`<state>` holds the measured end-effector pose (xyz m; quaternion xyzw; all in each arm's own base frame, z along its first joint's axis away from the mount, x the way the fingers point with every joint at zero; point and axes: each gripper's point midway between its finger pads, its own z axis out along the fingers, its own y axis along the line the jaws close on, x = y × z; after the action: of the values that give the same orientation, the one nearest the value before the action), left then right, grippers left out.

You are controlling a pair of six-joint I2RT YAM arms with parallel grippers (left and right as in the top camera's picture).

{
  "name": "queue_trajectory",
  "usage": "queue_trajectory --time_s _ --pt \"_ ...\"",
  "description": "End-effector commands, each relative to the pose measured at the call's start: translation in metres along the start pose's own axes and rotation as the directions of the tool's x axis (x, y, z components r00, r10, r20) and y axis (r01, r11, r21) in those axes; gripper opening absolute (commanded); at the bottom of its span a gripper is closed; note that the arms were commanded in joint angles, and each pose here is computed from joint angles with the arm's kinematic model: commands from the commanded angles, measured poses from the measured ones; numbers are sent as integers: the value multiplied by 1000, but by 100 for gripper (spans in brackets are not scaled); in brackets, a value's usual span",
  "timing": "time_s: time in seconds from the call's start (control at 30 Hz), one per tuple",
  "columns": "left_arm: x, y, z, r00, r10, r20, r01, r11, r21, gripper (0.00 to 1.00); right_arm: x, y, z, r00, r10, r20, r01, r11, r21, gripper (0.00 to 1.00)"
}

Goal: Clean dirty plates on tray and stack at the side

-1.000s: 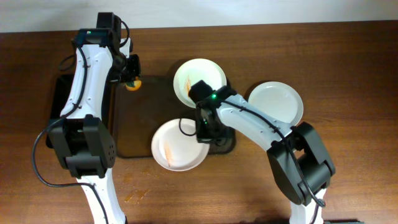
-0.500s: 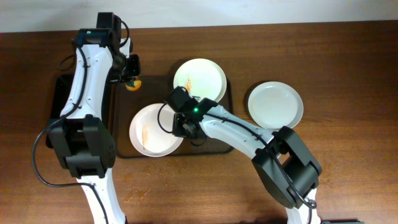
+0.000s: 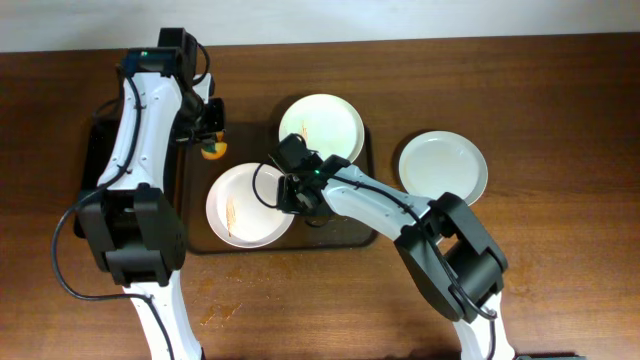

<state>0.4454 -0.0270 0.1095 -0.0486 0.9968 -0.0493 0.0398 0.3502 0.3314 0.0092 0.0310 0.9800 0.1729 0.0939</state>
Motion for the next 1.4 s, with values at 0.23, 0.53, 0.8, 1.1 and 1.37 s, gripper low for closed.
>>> queue_trajectory --time_s 0.23,0.53,0.8,1.1,1.37 --pt "40 8 36 986 -54 -159 51 998 -24 1 -9 -3 3 999 46 -6 -46 999 -18 4" --pt "92 5 93 957 -25 -290 9 998 -58 1 -10 -4 2 998 63 -24 -64 997 -37 4" --pt "151 8 135 913 -15 -407 -16 997 -74 1 -11 -4 2 998 63 -24 -64 997 -39 4" --pt "194 -18 124 824 156 -545 -125 988 92 1 -11 -4 2 998 63 -24 -64 997 -39 4" --pt "145 -20 149 932 82 -353 -74 997 38 1 -11 -4 2 998 63 -25 -64 997 -39 4"
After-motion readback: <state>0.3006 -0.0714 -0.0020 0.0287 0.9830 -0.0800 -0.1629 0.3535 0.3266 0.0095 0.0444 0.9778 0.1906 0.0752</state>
